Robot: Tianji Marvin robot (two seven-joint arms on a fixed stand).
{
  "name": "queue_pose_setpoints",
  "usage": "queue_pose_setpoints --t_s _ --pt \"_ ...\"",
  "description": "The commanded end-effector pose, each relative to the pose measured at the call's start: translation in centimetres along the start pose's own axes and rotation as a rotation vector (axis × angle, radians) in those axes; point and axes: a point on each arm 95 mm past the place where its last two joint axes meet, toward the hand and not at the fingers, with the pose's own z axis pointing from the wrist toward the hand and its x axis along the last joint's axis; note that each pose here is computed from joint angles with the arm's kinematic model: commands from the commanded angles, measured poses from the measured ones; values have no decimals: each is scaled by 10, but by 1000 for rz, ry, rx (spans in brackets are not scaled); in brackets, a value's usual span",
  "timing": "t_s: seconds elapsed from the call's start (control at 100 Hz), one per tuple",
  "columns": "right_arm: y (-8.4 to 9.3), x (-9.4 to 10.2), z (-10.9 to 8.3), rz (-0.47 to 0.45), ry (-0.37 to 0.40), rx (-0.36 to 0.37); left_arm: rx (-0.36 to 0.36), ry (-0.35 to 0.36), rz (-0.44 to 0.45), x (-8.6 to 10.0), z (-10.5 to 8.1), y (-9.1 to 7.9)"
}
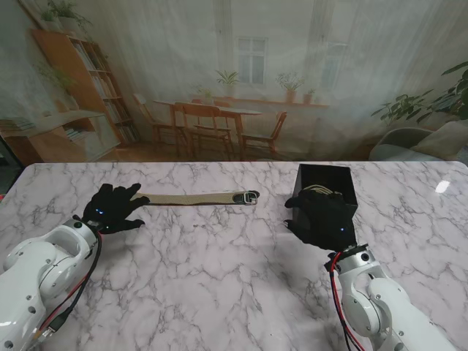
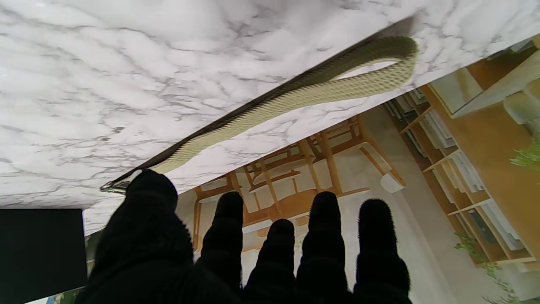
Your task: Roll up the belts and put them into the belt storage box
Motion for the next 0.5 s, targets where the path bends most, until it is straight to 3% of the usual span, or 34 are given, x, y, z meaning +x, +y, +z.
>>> queue_pose_setpoints --t_s 0.0,0.28,0.49 --pt "-1 -1 -3 -8 -8 3 -7 -35 29 -14 1 -4" --pt "1 -3 -5 -22 -29 17 -42 -77 49 -44 17 -6" --pt "1 -5 -6 -24 -36 17 -62 -92 44 -55 40 -1"
